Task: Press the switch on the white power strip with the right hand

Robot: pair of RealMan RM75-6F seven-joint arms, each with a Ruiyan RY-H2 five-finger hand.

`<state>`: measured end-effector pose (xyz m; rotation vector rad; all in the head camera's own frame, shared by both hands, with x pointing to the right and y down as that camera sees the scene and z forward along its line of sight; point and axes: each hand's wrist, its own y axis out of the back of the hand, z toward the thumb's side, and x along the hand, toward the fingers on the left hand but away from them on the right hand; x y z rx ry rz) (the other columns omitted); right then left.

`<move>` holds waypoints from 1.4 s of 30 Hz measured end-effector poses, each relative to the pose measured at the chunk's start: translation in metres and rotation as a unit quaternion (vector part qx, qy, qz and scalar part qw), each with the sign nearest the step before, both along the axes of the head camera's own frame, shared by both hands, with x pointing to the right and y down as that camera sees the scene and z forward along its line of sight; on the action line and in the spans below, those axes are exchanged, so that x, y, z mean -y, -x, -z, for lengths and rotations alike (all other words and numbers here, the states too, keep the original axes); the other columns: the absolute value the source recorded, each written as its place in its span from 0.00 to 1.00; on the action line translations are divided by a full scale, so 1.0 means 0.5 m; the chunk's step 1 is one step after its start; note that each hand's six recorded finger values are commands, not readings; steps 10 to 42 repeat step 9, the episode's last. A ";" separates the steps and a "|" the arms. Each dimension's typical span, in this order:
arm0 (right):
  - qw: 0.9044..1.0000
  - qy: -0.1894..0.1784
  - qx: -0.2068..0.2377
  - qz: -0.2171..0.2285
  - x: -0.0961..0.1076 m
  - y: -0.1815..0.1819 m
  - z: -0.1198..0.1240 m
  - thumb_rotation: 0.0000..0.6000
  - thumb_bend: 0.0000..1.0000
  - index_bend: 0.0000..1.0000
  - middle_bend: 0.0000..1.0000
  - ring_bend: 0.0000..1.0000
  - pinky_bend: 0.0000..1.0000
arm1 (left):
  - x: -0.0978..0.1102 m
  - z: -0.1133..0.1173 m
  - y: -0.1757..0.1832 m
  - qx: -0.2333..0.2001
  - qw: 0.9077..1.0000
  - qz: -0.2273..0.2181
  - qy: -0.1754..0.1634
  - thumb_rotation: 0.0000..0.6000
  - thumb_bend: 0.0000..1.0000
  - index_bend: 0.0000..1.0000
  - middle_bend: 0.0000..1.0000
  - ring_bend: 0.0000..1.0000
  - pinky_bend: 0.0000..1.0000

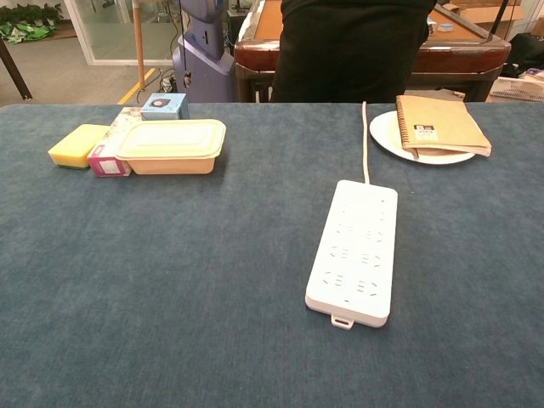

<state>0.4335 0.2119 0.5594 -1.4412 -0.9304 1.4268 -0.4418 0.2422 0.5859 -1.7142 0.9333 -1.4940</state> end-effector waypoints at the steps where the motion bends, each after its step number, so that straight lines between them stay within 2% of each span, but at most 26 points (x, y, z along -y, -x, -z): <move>1: 1.000 -0.001 0.004 -0.001 0.000 0.000 0.002 1.00 0.00 0.40 0.38 0.30 0.00 | 0.000 0.001 0.000 0.000 1.000 -0.001 -0.001 1.00 0.13 0.36 0.34 0.25 0.54; 3: 1.000 0.000 0.021 0.001 0.000 0.004 0.006 1.00 0.03 0.40 0.36 0.30 0.05 | 0.001 0.003 -0.002 -0.001 1.000 -0.002 -0.003 1.00 0.13 0.36 0.34 0.25 0.54; 6: 0.999 -0.010 0.045 0.009 0.005 0.010 0.011 1.00 0.14 0.40 0.36 0.30 0.39 | 0.002 0.004 -0.006 -0.004 1.000 -0.004 -0.004 1.00 0.13 0.37 0.34 0.25 0.54; 7: 0.999 -0.015 0.047 0.013 0.007 0.011 0.012 1.00 0.15 0.40 0.36 0.30 0.46 | 0.003 0.003 -0.007 -0.004 1.000 -0.005 -0.004 1.00 0.13 0.37 0.34 0.25 0.54; 8: 0.999 -0.022 0.047 0.018 0.008 0.012 0.012 1.00 0.16 0.40 0.36 0.30 0.48 | 0.003 0.002 -0.008 -0.005 1.000 -0.006 -0.003 1.00 0.13 0.37 0.34 0.25 0.54; 42: 0.998 -0.025 0.047 0.021 0.008 0.012 0.012 1.00 0.16 0.40 0.36 0.30 0.48 | 0.003 0.001 -0.008 -0.005 1.000 -0.006 -0.002 1.00 0.13 0.37 0.34 0.25 0.54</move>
